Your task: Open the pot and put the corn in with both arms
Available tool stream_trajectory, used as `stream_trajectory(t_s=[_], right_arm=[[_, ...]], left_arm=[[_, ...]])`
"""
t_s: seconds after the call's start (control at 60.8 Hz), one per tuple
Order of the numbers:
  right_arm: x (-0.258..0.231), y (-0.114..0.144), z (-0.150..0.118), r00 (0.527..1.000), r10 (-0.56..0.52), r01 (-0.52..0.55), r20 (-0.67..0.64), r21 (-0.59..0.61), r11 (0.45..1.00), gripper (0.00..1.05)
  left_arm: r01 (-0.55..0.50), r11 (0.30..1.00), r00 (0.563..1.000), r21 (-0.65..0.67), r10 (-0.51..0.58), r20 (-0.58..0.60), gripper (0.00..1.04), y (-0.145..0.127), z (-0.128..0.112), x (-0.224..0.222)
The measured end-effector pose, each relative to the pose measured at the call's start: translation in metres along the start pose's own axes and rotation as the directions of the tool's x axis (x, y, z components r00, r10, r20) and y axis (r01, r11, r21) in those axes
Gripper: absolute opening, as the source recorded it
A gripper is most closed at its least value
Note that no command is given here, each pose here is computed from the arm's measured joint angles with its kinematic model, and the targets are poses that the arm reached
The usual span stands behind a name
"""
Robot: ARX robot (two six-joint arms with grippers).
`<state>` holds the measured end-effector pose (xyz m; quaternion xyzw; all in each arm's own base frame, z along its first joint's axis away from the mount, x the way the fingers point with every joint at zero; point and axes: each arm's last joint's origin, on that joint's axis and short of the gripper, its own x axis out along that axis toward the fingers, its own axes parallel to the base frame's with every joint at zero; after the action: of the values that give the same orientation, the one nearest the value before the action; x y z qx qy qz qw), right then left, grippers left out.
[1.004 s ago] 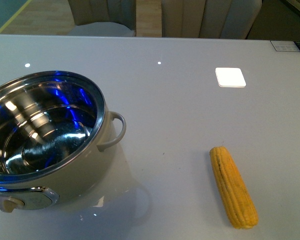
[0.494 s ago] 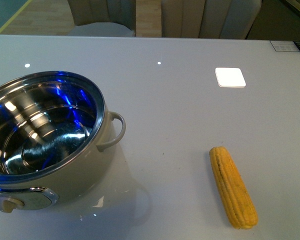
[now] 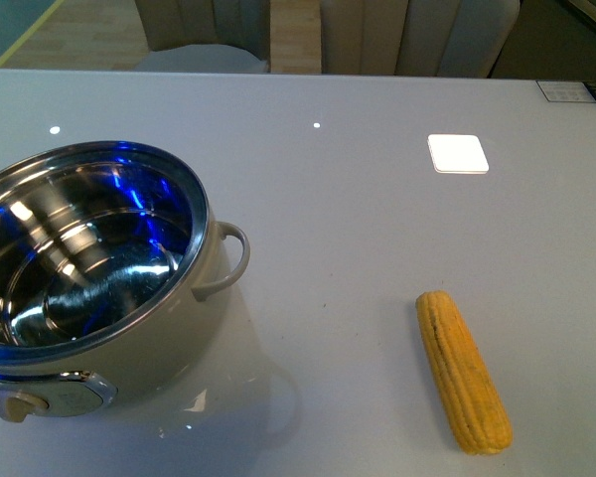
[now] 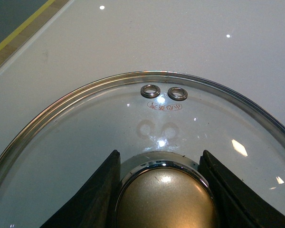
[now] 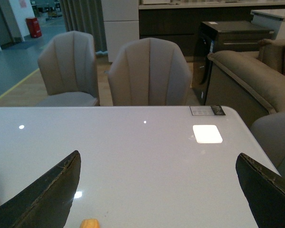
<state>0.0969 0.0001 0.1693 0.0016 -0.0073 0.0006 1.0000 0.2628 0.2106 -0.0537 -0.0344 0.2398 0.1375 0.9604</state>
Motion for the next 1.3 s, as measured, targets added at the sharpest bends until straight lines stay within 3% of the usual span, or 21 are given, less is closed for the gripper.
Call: stream_trajectory(t_s=[0.115,0.428,0.576,0.971,1.169,1.3], right_arm=[[0.000,0.000,0.000,1.000,0.000,0.000,0.000,0.000,1.000,0.96],[0.000,0.000,0.000,1.000,0.000,0.000,0.000,0.000,1.000,0.96],[0.000,0.000,0.000,1.000,0.000,0.000,0.000,0.000,1.000,0.96],[0.000,0.000,0.000,1.000,0.000,0.000,0.000,0.000,1.000,0.96],[0.000,0.000,0.000,1.000,0.000,0.000,0.000,0.000,1.000,0.96],[0.000,0.000,0.000,1.000,0.000,0.000,0.000,0.000,1.000,0.96]], left_arm=[[0.000,1.000,1.000,-0.002,0.000,0.000,0.47,0.000,0.000,0.000],[0.004,1.000,1.000,-0.007,-0.004,-0.008,0.99,-0.004,0.002,-0.004],[-0.001,1.000,1.000,-0.016,0.001,0.022,0.98,-0.003,0.020,-0.012],[-0.017,0.999,0.978,-0.050,0.027,0.207,0.98,-0.005,0.118,-0.068],[0.049,0.996,0.954,-0.075,-0.024,0.299,0.98,-0.035,0.160,-0.117],[0.125,0.988,0.939,-0.086,-0.090,0.331,0.98,-0.065,0.173,-0.151]])
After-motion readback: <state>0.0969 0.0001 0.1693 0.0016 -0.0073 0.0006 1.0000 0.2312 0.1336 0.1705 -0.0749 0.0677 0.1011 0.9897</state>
